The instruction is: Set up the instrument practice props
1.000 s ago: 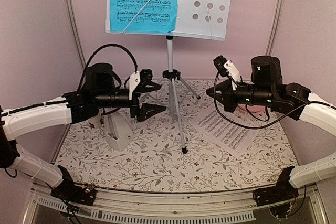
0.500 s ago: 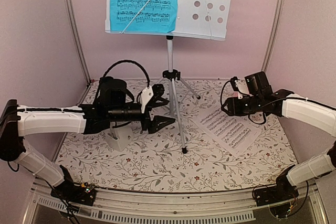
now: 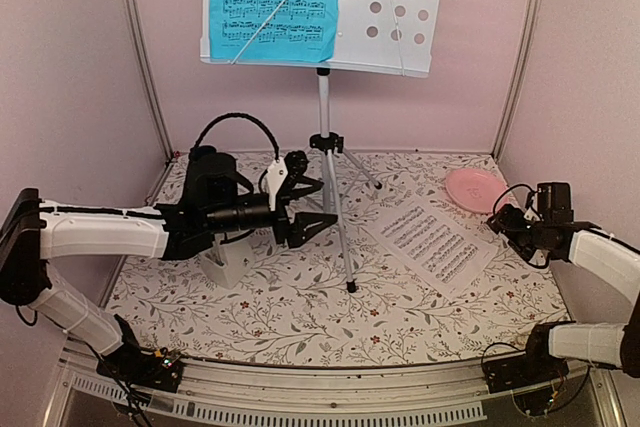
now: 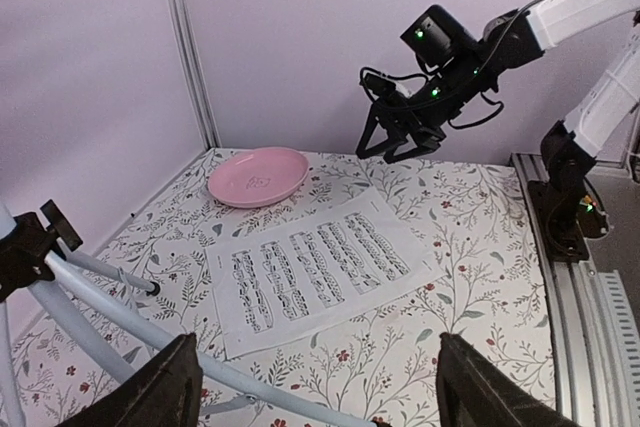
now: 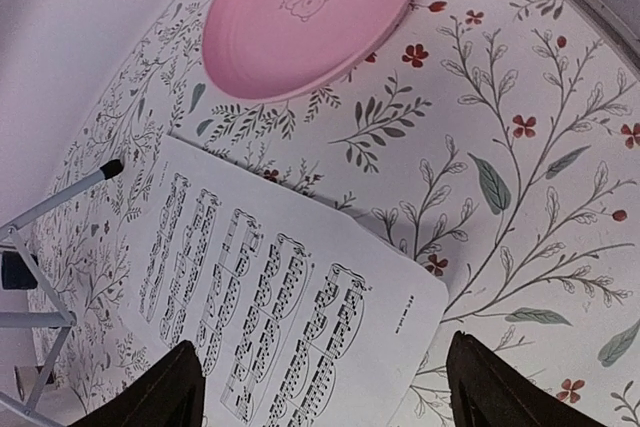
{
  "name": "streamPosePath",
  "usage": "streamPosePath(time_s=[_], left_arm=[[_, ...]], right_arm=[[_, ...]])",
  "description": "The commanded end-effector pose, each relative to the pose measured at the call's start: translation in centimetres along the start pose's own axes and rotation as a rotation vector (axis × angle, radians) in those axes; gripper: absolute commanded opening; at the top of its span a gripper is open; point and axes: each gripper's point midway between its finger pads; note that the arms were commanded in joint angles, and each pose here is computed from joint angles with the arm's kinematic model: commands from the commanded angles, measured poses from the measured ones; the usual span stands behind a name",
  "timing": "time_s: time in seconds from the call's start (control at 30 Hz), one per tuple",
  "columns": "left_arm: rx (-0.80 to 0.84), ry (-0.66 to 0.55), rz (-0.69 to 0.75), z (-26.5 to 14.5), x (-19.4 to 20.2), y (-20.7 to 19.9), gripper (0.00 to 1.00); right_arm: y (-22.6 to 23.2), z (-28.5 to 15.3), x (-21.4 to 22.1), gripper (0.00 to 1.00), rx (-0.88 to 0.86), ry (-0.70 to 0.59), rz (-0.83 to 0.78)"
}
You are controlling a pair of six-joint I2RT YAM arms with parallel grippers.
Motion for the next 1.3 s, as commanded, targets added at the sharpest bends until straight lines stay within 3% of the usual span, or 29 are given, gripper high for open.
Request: streamPosePath(time_s=[0.0, 0.3, 0.63, 0.83, 0.9, 0.97, 1.1, 1.27], left_arm=[[0.014, -0.031, 0.033, 0.8, -1.1, -0.3, 0.81], [0.015, -0.041, 0.061, 0.7, -1.7, -0.4, 0.81], [0.004, -0.043, 0.075, 0.6, -2.0, -0.2, 0.81], [0.001, -0.041, 0.078, 0.7, -2.1, 0.0, 0.81], [0.002, -0.042, 0.081, 0.7, -2.1, 0.0, 0.81], [-0.004, -0.040, 0.082, 0.6, -2.1, 0.1, 0.81], [-0.003, -0.038, 0.087, 0.3, -2.4, 0.1, 0.81], [0.015, -0.022, 0.117, 0.4, -3.1, -0.1, 0.81]], right_arm=[[-1.8, 0.6, 0.2, 0.85, 0.046, -0.012, 0.102], [-3.5, 3.7, 1.9, 0.80, 0.047, 0.059, 0.175], [-3.9, 6.9, 3.9, 0.64, -0.028, 0.158, 0.214], [-3.2, 7.1, 3.4, 0.40, -0.074, 0.138, 0.204], [-3.0, 6.9, 2.9, 0.25, -0.082, 0.123, 0.190], [-2.5, 6.6, 2.3, 0.02, -0.093, 0.113, 0.157], [-1.3, 4.9, 0.1, 0.00, -0.103, 0.073, 0.060], [4.2, -0.5, -3.6, 0.00, -0.253, -0.029, -0.185]])
Point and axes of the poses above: each gripper's point midway between its finger pads, its own z axis out along the fingers, its own y axis along the line the jaws close on, x = y × z, and after that the axes turned 7 degrees about -z, right-handed
